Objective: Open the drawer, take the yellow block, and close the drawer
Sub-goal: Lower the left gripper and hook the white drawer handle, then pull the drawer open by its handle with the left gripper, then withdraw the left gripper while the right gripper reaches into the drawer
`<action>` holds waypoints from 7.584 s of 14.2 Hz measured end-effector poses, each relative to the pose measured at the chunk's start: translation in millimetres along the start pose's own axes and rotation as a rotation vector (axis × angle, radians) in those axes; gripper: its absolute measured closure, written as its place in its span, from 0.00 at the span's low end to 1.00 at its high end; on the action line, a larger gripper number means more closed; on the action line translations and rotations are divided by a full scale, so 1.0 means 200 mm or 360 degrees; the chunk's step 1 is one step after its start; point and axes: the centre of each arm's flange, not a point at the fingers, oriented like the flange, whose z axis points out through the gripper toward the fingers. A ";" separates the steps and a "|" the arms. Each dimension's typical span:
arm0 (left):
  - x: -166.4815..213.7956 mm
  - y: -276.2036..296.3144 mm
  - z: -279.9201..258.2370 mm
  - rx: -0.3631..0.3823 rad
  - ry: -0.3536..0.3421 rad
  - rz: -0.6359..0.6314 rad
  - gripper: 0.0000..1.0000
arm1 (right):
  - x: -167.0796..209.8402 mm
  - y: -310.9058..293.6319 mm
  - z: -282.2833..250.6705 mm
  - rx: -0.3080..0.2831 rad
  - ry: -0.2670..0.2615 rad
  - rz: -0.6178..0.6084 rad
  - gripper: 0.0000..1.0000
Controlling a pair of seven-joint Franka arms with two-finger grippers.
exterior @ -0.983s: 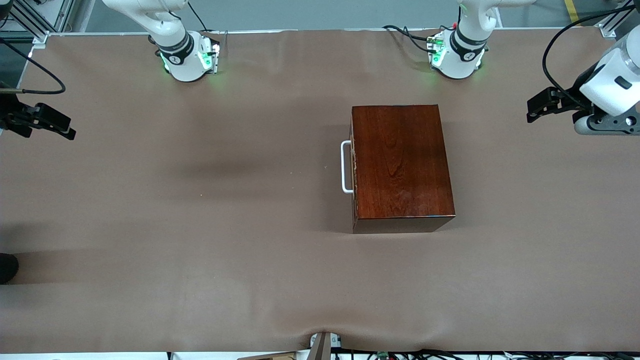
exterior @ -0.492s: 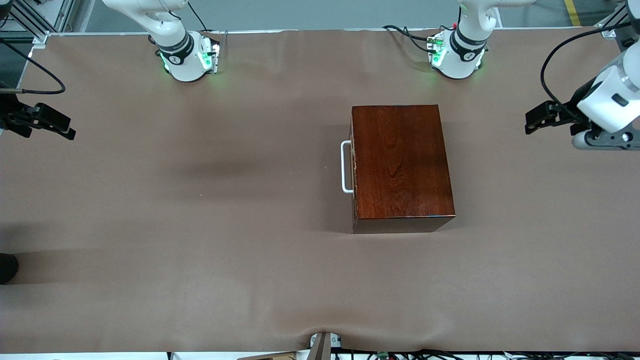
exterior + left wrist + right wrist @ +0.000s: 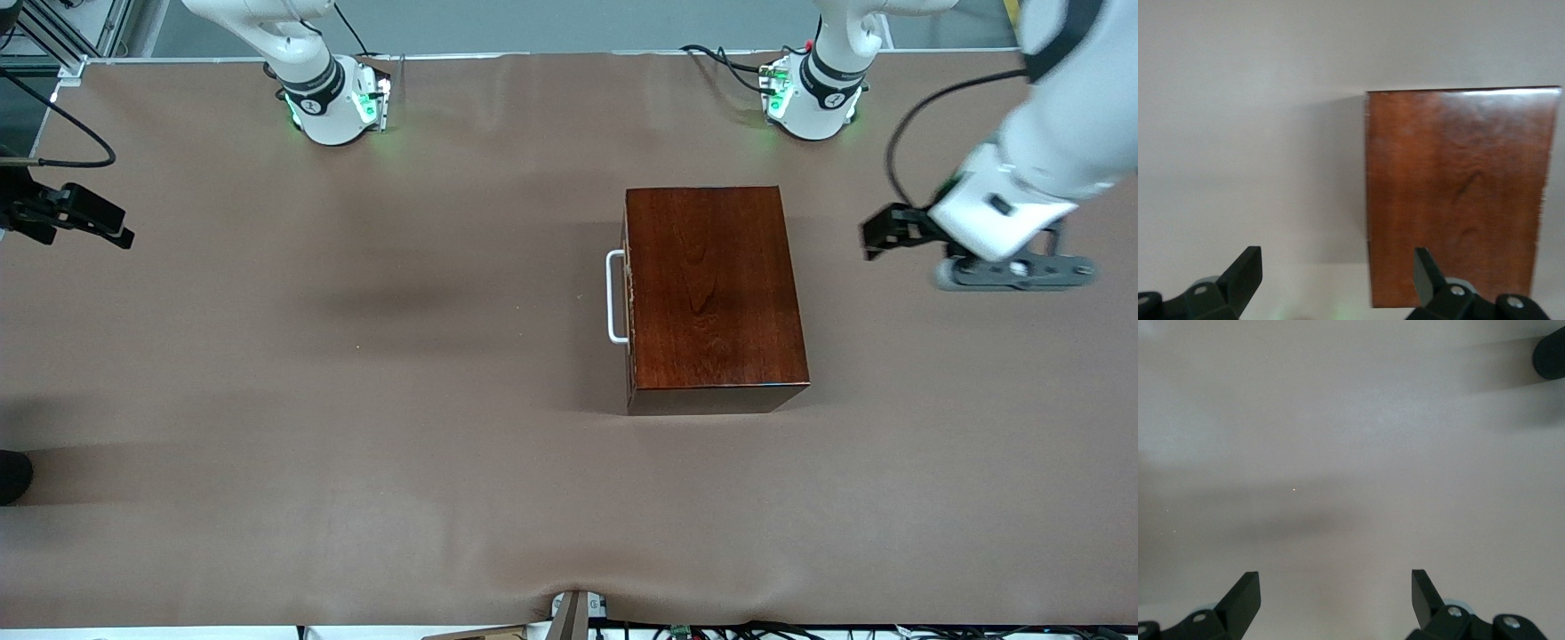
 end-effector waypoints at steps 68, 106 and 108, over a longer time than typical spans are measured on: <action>-0.36 2.13 1.55 -0.0020 0.0280 -0.0207 0.00 | 0.00 0.00 0.00 0.0000 0.0000 0.0002 0.00; -0.13 2.03 0.82 -0.0603 0.0529 -0.0345 0.00 | 0.00 -0.04 0.00 0.0007 0.0005 -0.0004 0.00; 0.04 1.84 0.70 -0.0617 0.0574 -0.0448 0.00 | 0.00 -0.17 0.01 0.0017 0.0011 0.0095 0.00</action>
